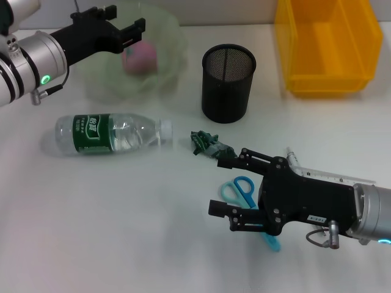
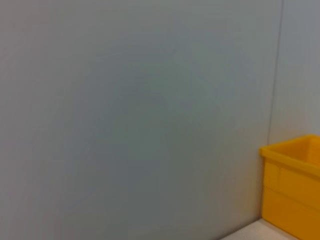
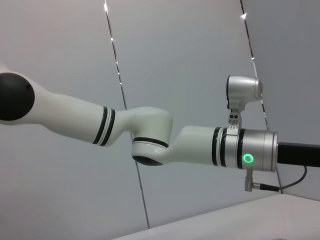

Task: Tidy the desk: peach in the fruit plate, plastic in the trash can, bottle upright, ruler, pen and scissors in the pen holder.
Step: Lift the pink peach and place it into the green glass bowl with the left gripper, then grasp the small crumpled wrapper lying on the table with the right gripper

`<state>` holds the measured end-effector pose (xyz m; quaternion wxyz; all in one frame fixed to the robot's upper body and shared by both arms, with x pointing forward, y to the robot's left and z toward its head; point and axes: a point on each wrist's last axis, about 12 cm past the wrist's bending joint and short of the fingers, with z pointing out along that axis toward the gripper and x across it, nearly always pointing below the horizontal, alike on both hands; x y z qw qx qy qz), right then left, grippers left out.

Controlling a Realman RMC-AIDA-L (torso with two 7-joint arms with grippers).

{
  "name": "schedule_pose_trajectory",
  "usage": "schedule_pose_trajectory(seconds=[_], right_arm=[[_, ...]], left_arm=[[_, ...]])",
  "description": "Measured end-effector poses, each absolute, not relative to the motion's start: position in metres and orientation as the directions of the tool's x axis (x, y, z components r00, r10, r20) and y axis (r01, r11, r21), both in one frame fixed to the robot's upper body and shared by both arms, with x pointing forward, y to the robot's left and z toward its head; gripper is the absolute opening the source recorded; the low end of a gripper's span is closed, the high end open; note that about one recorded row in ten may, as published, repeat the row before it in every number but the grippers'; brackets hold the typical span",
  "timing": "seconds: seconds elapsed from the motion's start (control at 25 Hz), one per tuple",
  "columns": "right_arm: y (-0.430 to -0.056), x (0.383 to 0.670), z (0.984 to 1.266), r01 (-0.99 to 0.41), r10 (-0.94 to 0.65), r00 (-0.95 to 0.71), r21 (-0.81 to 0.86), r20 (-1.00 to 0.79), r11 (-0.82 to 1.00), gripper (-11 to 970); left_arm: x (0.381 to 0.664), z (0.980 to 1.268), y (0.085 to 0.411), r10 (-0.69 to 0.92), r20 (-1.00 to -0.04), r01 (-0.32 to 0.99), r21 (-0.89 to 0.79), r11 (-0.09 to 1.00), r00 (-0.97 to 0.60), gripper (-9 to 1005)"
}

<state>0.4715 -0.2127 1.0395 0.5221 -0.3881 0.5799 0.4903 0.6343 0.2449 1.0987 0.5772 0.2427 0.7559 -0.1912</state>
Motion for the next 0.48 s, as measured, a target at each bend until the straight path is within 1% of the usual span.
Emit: schedule_pose_trajectory(seconds=[0.2, 0.4, 0.44, 0.48], right_arm=[[-0.213, 0.471, 1.039, -0.961, 0.062, -0.155, 0.165, -0.986, 0.22, 839], [-0.213, 0.472, 1.039, -0.961, 0.064, -0.155, 0.165, -0.986, 0.222, 839], [-0.213, 0.472, 1.04, -0.961, 0.066, -0.154, 0.165, -0.986, 0.223, 839], [-0.213, 0.472, 1.04, -0.96, 0.067, -0.154, 0.165, -0.986, 0.225, 839]], left_arm=[[0.633, 1.1, 0.247, 0.135, -0.968, 0.59, -0.016, 0.807, -0.211, 686], [0.629, 1.102, 0.248, 0.125, -0.972, 0.614, -0.025, 0.789, -0.201, 753], [0.617, 1.107, 0.249, 0.065, -0.981, 0.67, -0.074, 0.739, -0.181, 767], [0.617, 1.107, 0.249, 0.065, -0.981, 0.67, -0.074, 0.739, -0.181, 765]])
